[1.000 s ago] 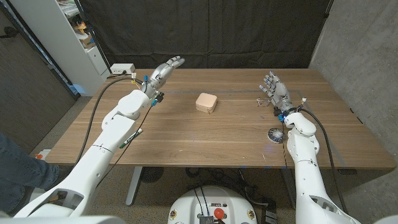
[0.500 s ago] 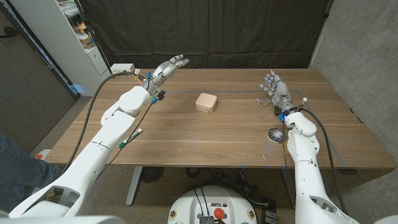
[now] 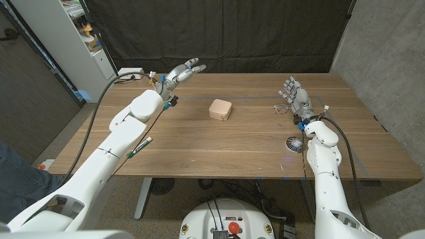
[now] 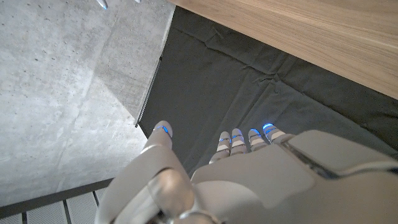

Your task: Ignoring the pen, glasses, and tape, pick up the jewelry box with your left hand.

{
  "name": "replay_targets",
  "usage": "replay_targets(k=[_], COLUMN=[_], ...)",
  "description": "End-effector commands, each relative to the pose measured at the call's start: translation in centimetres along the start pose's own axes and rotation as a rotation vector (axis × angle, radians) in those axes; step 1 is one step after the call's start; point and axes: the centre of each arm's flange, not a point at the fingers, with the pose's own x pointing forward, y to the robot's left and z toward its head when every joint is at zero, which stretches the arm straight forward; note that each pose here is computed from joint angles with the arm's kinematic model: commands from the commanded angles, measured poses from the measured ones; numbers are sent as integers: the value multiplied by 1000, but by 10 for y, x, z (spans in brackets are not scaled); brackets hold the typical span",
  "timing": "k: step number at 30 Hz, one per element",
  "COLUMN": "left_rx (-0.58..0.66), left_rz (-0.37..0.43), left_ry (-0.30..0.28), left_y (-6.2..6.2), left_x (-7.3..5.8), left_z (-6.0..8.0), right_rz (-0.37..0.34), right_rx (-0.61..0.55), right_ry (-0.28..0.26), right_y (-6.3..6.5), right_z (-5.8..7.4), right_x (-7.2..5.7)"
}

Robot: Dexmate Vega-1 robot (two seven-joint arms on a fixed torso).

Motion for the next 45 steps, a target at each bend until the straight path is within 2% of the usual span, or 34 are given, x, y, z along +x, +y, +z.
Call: replay_targets(k=[1,21,31,45], left_rx=[61,157,211,292], left_rz=[-5,-32,-27,-66], left_ry=[-9,-27,-39,-39], left_y=[-3,-8,-9,-16], left_x=[5,17,21,32], left_z=[7,23,27,32], right_rz=[-6,-7,-8,-21], right_rx=[-3,-5,-3,4], right_ry=[0,-7,-7,-8], right_y=[0,-3,-2,-1], right_z=[-1,0,-1,-1], right_x=[-3,1,2,3])
